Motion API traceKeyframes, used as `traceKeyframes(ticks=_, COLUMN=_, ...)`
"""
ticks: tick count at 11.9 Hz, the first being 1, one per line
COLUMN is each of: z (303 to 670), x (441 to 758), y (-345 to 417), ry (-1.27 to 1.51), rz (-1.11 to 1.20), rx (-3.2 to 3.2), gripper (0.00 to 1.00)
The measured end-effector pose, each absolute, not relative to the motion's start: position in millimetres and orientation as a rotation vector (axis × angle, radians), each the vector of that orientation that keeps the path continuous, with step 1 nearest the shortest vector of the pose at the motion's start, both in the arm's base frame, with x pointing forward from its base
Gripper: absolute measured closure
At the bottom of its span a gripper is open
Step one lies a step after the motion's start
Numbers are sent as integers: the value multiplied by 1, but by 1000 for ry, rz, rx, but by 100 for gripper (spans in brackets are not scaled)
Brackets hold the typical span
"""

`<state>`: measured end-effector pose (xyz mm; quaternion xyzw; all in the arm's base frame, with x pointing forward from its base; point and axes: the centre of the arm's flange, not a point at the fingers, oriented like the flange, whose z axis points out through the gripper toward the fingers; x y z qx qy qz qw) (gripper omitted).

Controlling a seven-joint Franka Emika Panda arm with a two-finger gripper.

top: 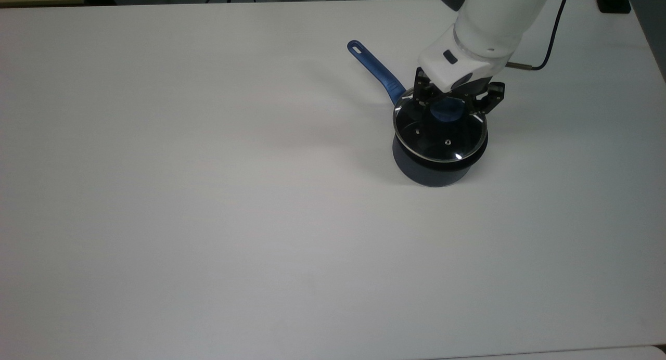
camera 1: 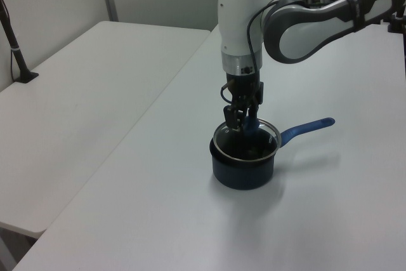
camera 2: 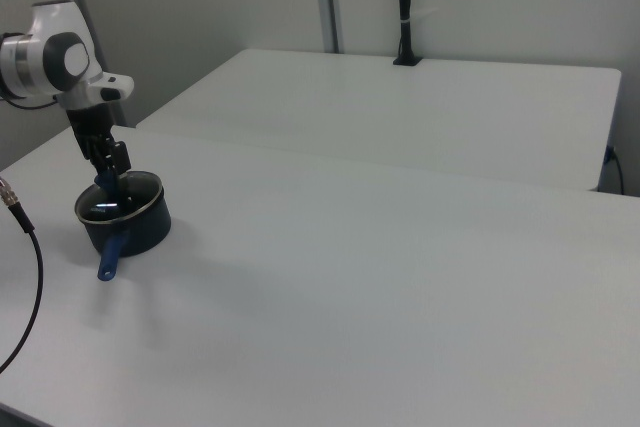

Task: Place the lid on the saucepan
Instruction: 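Lower the lid onto the saucepan rim and open the gripper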

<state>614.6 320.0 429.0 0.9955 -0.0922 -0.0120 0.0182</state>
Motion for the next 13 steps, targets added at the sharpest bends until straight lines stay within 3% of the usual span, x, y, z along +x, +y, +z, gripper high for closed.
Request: traceKeyframes(ticks=13, z=415, x=620, y=323, ry=-317, rz=-18, rx=3094, gripper=31)
